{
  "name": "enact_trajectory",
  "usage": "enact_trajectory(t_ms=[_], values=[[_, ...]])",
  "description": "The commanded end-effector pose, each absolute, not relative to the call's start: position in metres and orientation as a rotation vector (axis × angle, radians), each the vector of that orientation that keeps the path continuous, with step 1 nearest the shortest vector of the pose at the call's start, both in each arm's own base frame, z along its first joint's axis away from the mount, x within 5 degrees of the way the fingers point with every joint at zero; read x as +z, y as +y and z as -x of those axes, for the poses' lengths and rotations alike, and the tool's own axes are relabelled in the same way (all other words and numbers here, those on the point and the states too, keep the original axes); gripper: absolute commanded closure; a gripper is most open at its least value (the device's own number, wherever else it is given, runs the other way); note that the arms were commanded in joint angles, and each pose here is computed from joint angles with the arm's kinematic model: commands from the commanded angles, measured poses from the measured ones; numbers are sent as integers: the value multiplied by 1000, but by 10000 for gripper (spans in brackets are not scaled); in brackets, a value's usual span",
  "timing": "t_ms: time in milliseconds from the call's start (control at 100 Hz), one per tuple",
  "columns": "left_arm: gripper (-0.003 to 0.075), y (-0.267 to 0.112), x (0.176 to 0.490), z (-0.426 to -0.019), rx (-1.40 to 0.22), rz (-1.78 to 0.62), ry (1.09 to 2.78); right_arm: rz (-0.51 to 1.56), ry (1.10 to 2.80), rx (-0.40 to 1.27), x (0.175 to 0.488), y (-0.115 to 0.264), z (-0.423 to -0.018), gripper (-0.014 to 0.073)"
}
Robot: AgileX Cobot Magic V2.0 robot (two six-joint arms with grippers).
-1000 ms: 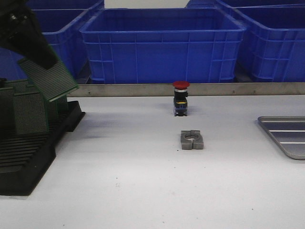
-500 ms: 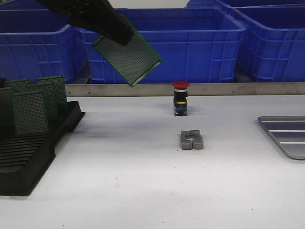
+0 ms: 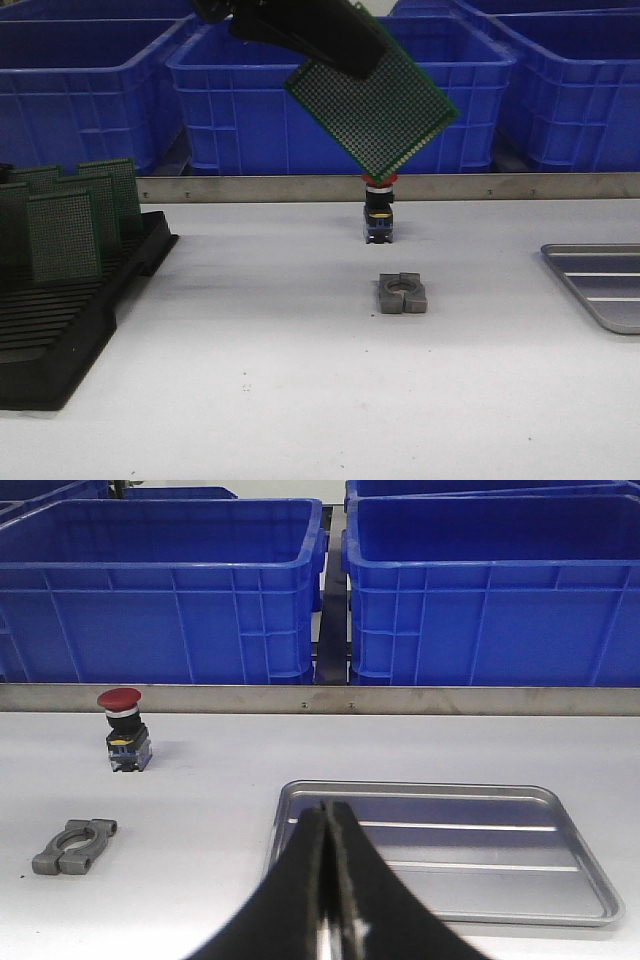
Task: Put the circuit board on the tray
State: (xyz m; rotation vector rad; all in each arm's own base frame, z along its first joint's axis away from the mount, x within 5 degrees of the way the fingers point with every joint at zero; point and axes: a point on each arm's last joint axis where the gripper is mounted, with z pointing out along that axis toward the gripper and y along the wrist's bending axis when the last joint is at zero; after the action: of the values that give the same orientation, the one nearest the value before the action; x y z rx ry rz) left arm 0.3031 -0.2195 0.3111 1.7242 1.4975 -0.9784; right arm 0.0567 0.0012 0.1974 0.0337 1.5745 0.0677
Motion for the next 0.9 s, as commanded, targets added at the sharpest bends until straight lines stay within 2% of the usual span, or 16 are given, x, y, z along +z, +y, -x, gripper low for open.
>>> enact_trajectory(t_ms=[0,190,380,500,640,710,750,890], values=[[741,-221,344,-287,-1053,-1700,1379,-53,1455,97,214,1,-53,655],[741,-221,344,-287,-1053,-1700,1379,-58,1549,107,248,2,-46,655],[740,-221,344,-287,-1053,-1700,1379,-66,1827,101,278,2,-48,655],[740,-221,344,-287,-1053,-1700,1379,-72,1941,105,292,3,-63,655],[740,-221,344,-287,-1053,-1700,1379,-76,1985,115,303,4,-83,631],[740,-221,344,-287,-1053,-1700,1379,-83,1988,134,307,5,-93,567],[740,-221,344,-287,-1053,-1700,1379,-83,1979,150,310,7,-97,500],[741,-221,344,-287,-1053,-1700,1379,-59,1976,215,315,12,-110,165]])
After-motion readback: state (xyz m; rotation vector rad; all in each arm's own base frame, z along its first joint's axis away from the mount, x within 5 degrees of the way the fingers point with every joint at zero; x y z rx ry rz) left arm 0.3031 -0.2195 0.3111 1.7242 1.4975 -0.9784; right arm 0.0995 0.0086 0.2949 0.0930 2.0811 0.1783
